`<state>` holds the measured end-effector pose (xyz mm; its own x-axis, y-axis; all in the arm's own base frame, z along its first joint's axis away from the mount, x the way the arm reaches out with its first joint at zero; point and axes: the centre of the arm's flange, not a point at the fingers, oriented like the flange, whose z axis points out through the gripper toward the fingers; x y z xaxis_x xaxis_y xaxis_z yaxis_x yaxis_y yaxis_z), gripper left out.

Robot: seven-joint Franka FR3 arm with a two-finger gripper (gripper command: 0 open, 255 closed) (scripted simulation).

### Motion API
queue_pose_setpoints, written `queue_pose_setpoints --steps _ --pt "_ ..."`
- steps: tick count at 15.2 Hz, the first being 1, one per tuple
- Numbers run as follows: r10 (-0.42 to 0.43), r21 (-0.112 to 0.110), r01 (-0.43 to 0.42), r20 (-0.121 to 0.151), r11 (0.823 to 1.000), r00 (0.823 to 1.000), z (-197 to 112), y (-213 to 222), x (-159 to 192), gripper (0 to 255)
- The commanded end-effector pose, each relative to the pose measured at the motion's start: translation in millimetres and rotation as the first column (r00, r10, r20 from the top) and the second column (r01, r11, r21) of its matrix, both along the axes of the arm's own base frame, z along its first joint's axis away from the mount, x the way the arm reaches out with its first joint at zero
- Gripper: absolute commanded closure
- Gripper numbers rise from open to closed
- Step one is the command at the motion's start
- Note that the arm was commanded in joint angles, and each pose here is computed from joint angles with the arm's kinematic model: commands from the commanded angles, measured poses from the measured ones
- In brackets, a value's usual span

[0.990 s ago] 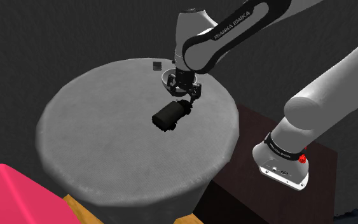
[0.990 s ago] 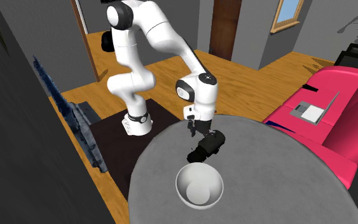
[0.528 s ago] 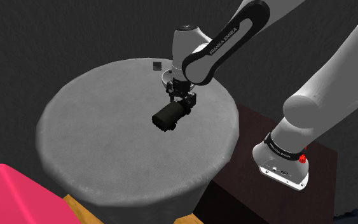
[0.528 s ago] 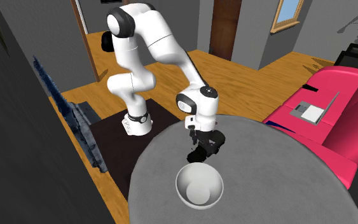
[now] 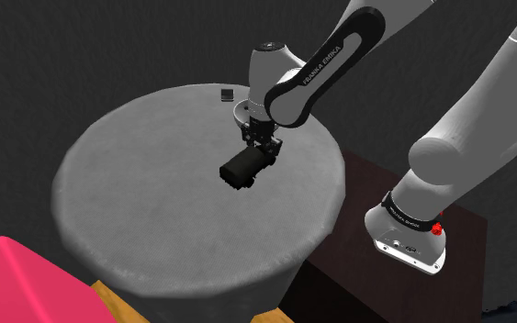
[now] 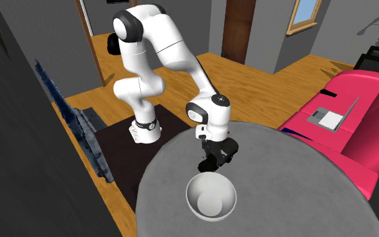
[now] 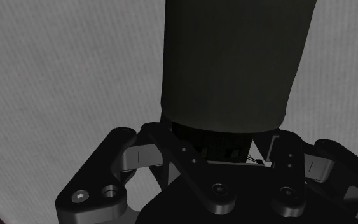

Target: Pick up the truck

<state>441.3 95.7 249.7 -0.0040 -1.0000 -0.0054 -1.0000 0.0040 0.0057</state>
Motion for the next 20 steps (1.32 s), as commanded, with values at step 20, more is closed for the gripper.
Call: queue_pose_setpoints --steps 20 --pt "-0.001 0.000 0.001 -0.001 1.000 1.000 73 0 0 255"
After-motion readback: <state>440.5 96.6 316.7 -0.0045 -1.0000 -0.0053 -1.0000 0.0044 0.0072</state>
